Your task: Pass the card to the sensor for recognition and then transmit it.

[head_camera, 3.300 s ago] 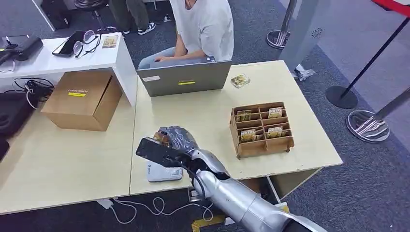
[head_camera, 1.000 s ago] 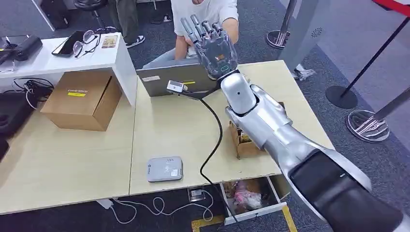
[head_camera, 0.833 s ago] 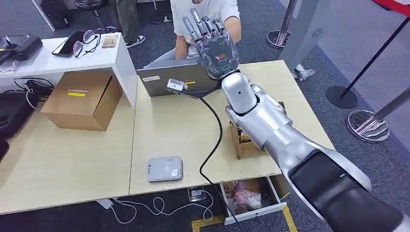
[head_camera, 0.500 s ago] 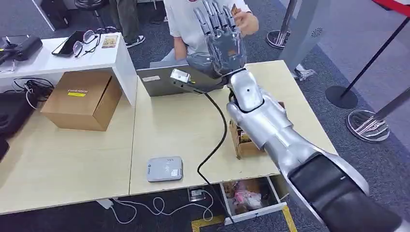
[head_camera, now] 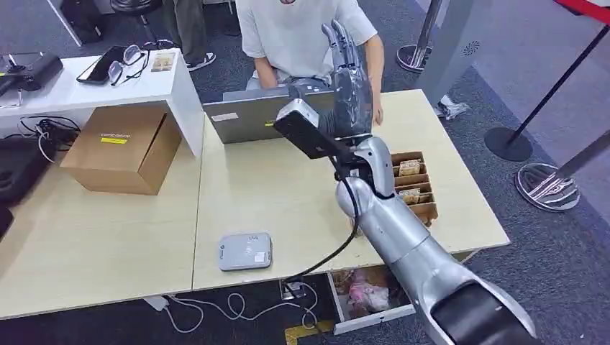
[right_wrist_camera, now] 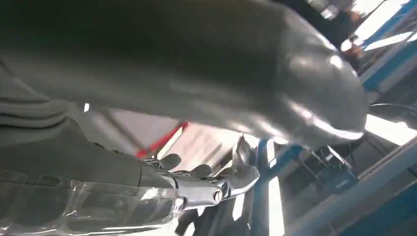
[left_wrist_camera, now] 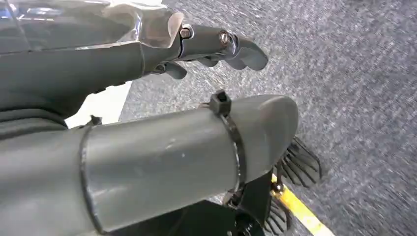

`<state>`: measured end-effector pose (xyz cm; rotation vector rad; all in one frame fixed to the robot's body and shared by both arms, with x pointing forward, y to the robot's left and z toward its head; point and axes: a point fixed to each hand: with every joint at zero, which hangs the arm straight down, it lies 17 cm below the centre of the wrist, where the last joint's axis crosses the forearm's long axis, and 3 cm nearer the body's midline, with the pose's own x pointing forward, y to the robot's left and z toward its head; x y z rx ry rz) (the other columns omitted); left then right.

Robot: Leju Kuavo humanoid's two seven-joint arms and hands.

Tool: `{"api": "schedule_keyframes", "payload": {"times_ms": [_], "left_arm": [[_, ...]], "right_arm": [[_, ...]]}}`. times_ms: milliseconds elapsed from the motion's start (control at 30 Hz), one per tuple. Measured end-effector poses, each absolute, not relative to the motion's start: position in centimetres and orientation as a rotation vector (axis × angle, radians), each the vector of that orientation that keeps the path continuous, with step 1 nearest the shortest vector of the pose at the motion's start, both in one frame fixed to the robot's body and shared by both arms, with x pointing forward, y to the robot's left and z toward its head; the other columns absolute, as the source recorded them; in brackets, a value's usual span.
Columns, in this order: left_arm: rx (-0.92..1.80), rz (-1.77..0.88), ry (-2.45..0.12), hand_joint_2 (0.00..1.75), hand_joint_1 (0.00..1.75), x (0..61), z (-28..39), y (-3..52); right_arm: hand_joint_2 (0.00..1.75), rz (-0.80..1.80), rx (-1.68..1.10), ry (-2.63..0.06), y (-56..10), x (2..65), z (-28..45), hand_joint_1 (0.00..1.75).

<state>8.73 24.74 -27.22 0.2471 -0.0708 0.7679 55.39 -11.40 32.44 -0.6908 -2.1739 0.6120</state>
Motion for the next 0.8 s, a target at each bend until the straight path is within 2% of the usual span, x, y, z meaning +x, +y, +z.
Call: {"api": "schedule_keyframes", "payload": {"times_ms": [200,467,600,800], "left_arm": [[0.230,0.784,-0.065,0.00,0.00,7.8,-27.4,24.5],[0.217,0.788,-0.053,0.00,0.00,7.1,-27.6,24.4],[0.213,0.787,-0.051,0.00,0.00,7.0,-27.6,24.4],[0.213,0.792,-0.047,0.00,0.00,6.9,-27.6,24.5]], "right_arm": [[0.00,0.423,-0.256,-2.194,-10.8,49.2,29.7,0.00],[0.00,0.373,-0.086,-2.180,-10.9,43.6,27.0,0.00],[0.00,0.398,-0.112,-2.181,-11.3,42.1,26.2,0.00],[0.00,0.631,-0.426,-2.133,-12.0,41.6,23.6,0.00]]}}
